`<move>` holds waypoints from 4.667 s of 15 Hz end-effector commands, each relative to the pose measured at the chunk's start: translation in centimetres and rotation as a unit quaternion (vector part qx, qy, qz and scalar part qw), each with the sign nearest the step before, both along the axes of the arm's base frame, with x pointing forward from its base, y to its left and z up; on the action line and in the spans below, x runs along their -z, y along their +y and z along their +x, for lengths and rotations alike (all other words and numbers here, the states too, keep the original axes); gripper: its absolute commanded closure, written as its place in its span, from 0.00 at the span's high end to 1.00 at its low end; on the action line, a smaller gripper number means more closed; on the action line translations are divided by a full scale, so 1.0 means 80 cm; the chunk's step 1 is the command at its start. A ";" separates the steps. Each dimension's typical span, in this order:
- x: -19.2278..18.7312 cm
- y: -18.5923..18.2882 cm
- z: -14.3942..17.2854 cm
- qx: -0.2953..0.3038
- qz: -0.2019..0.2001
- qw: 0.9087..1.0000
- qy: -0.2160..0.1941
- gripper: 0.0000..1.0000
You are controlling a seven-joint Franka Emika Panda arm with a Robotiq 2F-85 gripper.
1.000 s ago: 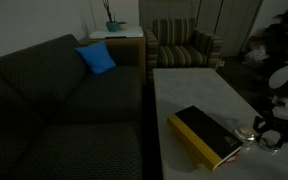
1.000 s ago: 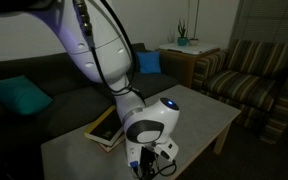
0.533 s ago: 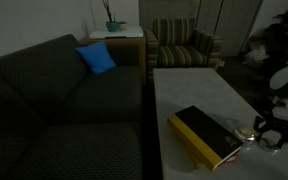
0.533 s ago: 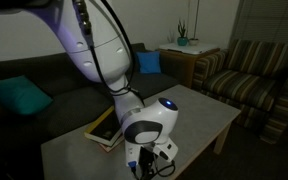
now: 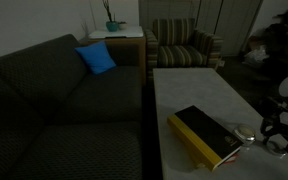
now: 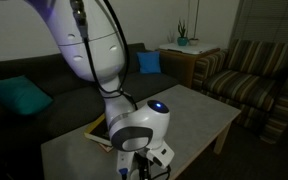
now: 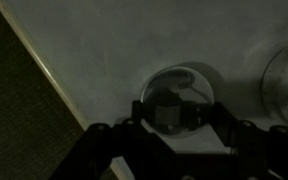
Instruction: Cover the silver bottle with the silver lid
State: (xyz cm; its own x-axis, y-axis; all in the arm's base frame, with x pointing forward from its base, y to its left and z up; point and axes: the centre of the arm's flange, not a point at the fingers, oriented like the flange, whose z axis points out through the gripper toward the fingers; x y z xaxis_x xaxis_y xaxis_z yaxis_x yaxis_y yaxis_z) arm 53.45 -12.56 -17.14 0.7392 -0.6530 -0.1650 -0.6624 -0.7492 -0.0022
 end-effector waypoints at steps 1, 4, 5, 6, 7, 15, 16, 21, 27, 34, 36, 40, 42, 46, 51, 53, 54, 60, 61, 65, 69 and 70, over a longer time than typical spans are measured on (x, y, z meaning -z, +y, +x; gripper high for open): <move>-0.037 0.005 -0.045 0.007 -0.022 0.999 -0.025 0.44; -0.055 0.007 -0.059 0.003 -0.033 0.998 -0.045 0.44; -0.063 0.008 -0.063 0.001 -0.033 0.998 -0.049 0.44; -0.071 0.010 -0.068 0.002 -0.034 0.998 -0.053 0.44; -0.079 0.012 -0.073 0.002 -0.037 0.998 -0.056 0.44; -0.060 0.014 -0.072 -0.014 -0.042 0.998 -0.054 0.44; -0.053 0.015 -0.073 -0.009 -0.068 0.996 -0.063 0.44; -0.066 0.002 -0.058 0.004 -0.196 0.979 -0.048 0.44; -0.129 0.015 -0.017 -0.055 -0.304 0.948 -0.080 0.44; -0.151 0.033 0.005 -0.200 -0.289 0.928 -0.124 0.44; -0.159 0.037 0.004 -0.244 -0.286 0.916 -0.138 0.44; -0.166 0.054 0.017 -0.323 -0.270 0.893 -0.159 0.44; -0.164 0.074 0.029 -0.364 -0.252 0.883 -0.155 0.44; -0.151 0.125 0.053 -0.435 -0.210 0.865 -0.137 0.44; -0.120 0.152 0.057 -0.475 -0.167 0.858 -0.104 0.44; -0.105 0.149 0.057 -0.484 -0.147 0.858 -0.092 0.44; -0.100 0.145 0.057 -0.487 -0.136 0.859 -0.084 0.44; -0.080 0.116 0.060 -0.487 -0.086 0.867 -0.068 0.44; -0.083 0.110 0.057 -0.478 -0.087 0.871 -0.069 0.44; -0.088 0.101 0.051 -0.457 -0.101 0.880 -0.074 0.69; -0.086 0.091 0.048 -0.444 -0.100 0.888 -0.071 0.44; -0.086 0.092 0.046 -0.446 -0.094 0.887 -0.071 0.44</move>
State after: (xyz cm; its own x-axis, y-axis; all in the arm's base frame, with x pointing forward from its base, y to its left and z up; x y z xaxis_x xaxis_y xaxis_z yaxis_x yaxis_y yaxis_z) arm 57.50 -4.86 -10.09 0.9778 0.2075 0.0287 0.2005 -0.9670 0.1572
